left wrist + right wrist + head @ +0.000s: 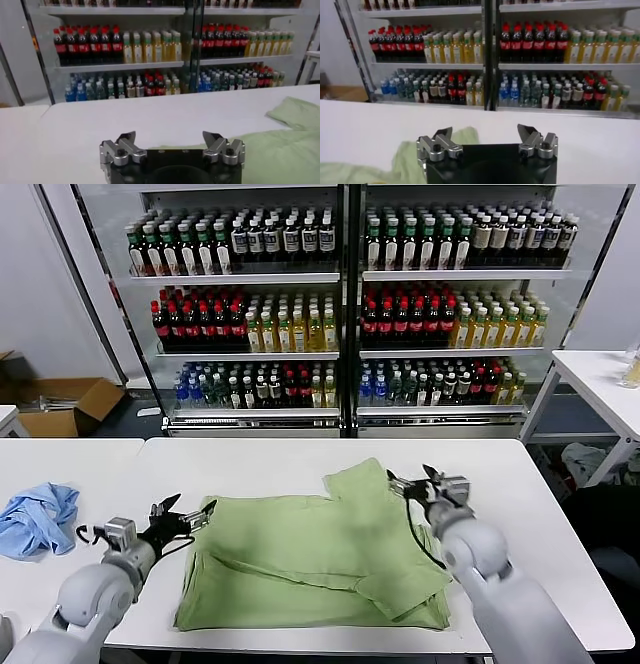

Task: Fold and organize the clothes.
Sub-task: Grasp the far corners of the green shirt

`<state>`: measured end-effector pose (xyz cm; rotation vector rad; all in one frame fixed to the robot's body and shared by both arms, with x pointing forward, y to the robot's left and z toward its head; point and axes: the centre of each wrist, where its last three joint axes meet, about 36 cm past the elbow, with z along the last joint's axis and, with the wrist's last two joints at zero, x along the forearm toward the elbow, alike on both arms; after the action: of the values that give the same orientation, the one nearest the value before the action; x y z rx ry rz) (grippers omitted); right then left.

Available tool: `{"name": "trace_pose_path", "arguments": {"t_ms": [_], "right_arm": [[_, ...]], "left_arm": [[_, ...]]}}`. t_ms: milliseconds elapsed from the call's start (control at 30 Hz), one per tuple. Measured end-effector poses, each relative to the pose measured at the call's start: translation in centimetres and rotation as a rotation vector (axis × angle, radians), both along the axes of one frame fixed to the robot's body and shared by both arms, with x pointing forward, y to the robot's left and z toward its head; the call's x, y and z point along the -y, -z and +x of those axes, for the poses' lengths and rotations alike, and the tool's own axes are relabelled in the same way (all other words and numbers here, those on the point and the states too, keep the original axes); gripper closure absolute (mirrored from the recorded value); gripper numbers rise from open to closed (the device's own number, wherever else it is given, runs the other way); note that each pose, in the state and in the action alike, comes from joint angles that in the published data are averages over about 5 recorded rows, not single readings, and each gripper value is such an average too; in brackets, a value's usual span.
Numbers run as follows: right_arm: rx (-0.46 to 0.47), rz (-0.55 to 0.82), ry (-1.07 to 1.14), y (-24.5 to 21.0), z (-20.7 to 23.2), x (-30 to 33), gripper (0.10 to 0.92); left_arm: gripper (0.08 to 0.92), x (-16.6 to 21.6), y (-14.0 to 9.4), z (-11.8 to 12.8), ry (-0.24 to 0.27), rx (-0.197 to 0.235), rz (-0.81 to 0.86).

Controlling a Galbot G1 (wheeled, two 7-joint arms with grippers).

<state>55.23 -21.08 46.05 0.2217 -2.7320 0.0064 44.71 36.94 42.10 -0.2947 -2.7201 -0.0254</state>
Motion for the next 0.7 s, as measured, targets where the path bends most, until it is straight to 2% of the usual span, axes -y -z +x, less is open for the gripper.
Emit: {"name": "trace_pose_path", "arguments": {"t_ms": [333, 700], "right_arm": [[-0.075, -0.008, 0.034, 2.6, 6.5, -2.4, 0.2], [-0.109, 0.005, 0.026, 5.0, 9.1, -4.4, 0.2]], "left_arm": [[0.177, -1.4, 2.0, 4.7, 0.017, -0.048, -0.014], [0.177, -3.0, 3.2, 6.3, 0.048, -0.107, -0.024]]}}
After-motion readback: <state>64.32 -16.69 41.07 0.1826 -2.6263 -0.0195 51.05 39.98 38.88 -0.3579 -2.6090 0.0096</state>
